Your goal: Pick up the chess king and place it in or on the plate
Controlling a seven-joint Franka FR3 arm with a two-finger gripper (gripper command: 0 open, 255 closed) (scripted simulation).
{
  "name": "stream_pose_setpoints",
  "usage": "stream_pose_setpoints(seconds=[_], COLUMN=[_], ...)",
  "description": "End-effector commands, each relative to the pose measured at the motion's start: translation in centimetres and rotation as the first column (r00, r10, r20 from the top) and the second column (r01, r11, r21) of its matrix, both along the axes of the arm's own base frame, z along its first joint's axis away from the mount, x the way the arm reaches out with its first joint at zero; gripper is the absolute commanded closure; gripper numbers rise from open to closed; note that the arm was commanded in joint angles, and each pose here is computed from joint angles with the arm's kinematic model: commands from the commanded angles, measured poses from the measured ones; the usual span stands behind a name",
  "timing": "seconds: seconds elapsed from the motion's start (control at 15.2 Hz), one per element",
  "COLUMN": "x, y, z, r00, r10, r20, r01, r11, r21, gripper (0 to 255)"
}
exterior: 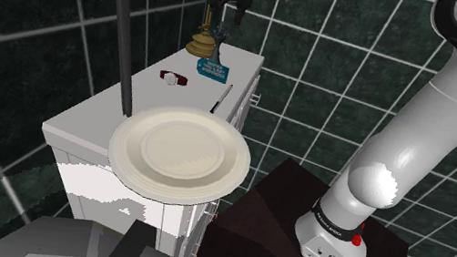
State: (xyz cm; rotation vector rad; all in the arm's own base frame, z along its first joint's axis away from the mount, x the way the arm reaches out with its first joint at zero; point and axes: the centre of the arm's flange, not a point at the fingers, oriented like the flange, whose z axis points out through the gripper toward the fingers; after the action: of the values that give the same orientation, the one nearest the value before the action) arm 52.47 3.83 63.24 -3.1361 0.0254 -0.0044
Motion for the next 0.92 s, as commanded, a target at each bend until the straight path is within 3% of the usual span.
stream_pose_setpoints(seconds=[0.0,0.26,0.73,0.79,0.86], x=[0.2,0.2,0.2,0.2,0.3], y=[-0.1,-0.1,-0.1,-0.1,-0.1], z=[-1.0,-2.9,-2.9,-2.9,-2.9], r00=[1.0,1.0,1.0,1.0,1.0], r10=[0.0,0.0,0.0,0.0,0.0], r20=[-0.001,-0.001,-0.001,-0.001,-0.001], r01=[0.0,0.0,0.0,0.0,0.0], r11=[1.0,1.0,1.0,1.0,1.0], r21=[0.0,0.0,0.0,0.0,0.0], gripper=[0,0,0,255,255])
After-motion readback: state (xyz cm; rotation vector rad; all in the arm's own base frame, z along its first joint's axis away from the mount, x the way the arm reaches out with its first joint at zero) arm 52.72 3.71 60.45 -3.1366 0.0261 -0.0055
